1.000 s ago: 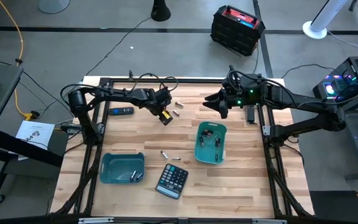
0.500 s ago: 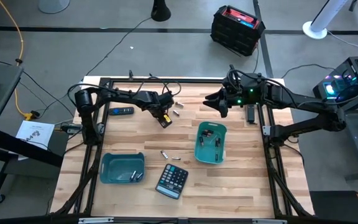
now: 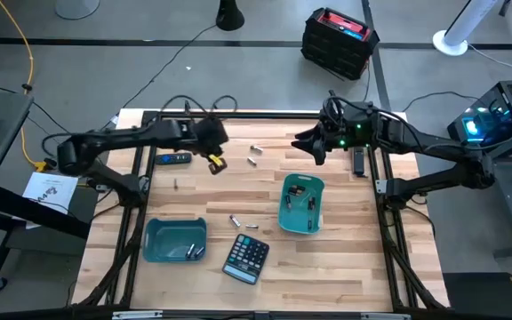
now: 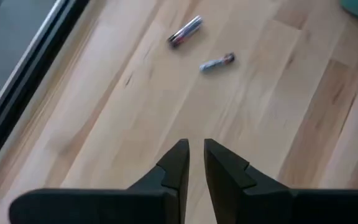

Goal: Sort batteries
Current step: Put the silver battery into the dark blue bin

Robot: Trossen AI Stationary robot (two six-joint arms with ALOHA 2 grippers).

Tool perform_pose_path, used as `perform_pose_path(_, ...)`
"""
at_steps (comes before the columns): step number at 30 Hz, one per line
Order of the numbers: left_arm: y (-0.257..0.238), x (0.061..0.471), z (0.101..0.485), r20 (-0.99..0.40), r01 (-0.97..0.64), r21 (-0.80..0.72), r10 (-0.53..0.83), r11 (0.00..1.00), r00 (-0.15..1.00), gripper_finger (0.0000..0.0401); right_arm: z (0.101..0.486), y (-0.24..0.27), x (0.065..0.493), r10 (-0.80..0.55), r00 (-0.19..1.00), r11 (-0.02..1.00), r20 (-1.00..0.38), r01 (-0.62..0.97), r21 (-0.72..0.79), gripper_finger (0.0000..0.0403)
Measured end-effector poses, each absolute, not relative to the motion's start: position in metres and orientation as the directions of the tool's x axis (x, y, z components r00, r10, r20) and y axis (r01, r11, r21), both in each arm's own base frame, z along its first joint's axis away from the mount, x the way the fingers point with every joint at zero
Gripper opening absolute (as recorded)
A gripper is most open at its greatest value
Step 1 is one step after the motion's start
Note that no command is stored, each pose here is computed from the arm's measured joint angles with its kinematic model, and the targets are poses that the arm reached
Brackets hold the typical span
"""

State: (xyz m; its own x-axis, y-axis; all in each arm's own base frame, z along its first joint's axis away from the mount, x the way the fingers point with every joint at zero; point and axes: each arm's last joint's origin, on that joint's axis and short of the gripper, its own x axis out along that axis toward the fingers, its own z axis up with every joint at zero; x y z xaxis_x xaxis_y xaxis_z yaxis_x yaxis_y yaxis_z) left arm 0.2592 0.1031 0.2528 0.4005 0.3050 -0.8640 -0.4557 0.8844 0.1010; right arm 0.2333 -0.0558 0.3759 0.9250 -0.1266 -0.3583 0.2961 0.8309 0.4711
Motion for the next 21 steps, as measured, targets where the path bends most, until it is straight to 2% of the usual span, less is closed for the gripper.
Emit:
perform_pose_path(4, 0.094, 0.234, 0.269, -0.885, -0.537, 0.061, 0.295, 0.841, 0.361, 0.0044, 0.376, -0.059, 0.232, -0.136, 0.923, 0.827, -0.361, 0.306, 0.472, 0.0181)
perform_pose_path(7, 0.083, 0.216, 0.266, -0.940, -0.592, 0.058, 0.244, 0.804, 0.238, 0.0047, 0.375, -0.059, 0.234, -0.135, 0.921, 0.826, -0.366, 0.309, 0.472, 0.0181)
perform_pose_path(12, 0.064, 0.190, 0.231, -0.982, -0.676, 0.080, 0.173, 0.733, 0.072, 0.0069, 0.368, -0.061, 0.242, -0.127, 0.911, 0.825, -0.393, 0.317, 0.468, 0.0181)
perform_pose_path(15, 0.054, 0.176, 0.205, -0.993, -0.755, 0.089, 0.116, 0.649, -0.017, 0.0087, 0.361, -0.063, 0.249, -0.118, 0.900, 0.822, -0.419, 0.325, 0.467, 0.0181)
perform_pose_path(21, 0.037, 0.156, 0.172, -0.992, -0.834, 0.114, 0.010, 0.540, -0.129, 0.0121, 0.345, -0.066, 0.266, -0.056, 0.884, 0.828, -0.465, 0.302, 0.473, 0.0181)
